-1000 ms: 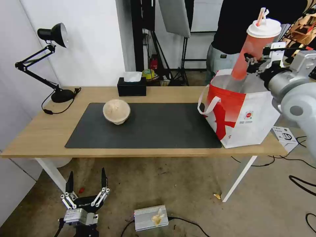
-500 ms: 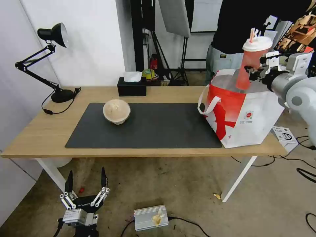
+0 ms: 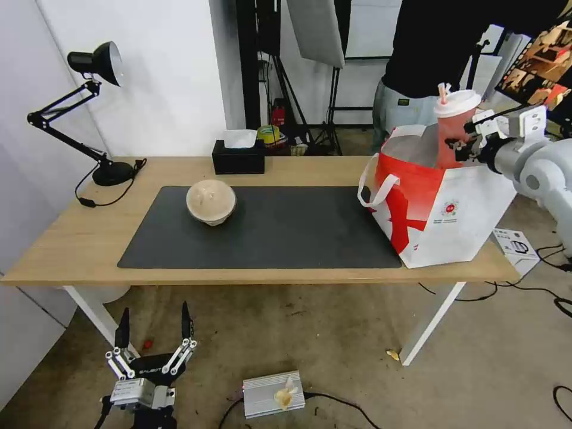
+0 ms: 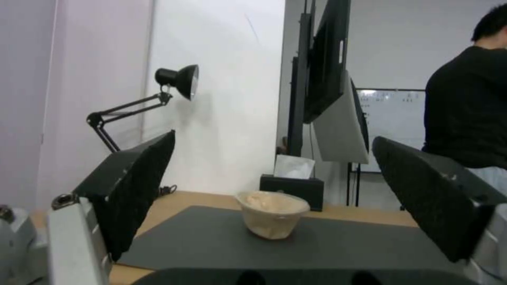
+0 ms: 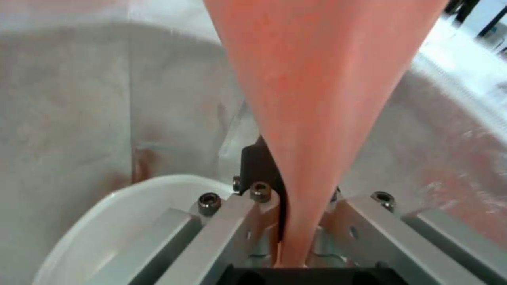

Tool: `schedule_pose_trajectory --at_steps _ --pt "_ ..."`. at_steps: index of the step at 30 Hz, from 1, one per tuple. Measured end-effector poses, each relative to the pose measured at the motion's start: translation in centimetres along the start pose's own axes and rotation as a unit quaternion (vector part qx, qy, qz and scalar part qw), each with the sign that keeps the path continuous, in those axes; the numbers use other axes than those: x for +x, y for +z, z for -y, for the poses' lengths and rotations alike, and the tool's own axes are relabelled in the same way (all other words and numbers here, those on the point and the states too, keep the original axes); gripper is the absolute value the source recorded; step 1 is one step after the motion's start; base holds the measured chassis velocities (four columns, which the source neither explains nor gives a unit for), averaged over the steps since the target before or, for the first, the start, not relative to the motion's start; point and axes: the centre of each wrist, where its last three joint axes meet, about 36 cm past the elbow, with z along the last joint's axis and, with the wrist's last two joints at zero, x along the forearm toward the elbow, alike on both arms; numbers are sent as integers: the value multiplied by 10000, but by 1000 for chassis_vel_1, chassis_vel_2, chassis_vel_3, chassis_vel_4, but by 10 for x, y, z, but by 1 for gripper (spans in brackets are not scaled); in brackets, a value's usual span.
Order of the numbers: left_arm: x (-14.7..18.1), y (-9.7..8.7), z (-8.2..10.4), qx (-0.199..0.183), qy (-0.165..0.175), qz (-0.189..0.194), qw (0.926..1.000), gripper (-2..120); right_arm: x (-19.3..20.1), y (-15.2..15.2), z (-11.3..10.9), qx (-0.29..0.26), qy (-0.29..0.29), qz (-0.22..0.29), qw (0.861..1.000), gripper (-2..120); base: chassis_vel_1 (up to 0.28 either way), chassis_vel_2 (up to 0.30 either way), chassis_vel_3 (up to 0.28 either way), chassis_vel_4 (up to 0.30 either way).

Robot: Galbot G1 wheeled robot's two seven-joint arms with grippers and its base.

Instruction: Pick up the trash from the table and place it into the takeout bag.

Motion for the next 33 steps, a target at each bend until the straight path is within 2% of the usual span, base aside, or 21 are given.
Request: schedule_pose_trajectory --at_steps 14,18,19,23,25,28,29,33 --pt "1 1 -1 -21 -8 -13 10000 100 -22 11 -12 117 -56 -251 9996 3 0 0 0 0" --pt "1 1 -2 -28 -11 -11 10000 100 -18 8 -9 156 -25 -239 9996 22 0 0 0 0" --pt "1 1 -2 -28 -11 -11 10000 100 -18 8 -9 156 -25 -239 9996 22 0 0 0 0" --pt "0 3 0 -37 30 -1 10000 100 -12 5 -6 212 -102 -204 9995 39 0 0 0 0" --pt "0 3 0 -37 35 3 10000 100 -11 5 -5 224 -106 -201 9995 43 0 0 0 0" --pt "0 2 0 -38 41 0 10000 100 -6 3 -1 334 -98 -220 9992 58 0 0 0 0" --pt "0 2 0 -38 41 0 10000 100 -6 3 -1 334 -98 -220 9992 58 0 0 0 0" --pt "0 1 0 -40 37 -1 10000 100 -1 -1 4 502 -81 -246 9984 76 0 0 0 0"
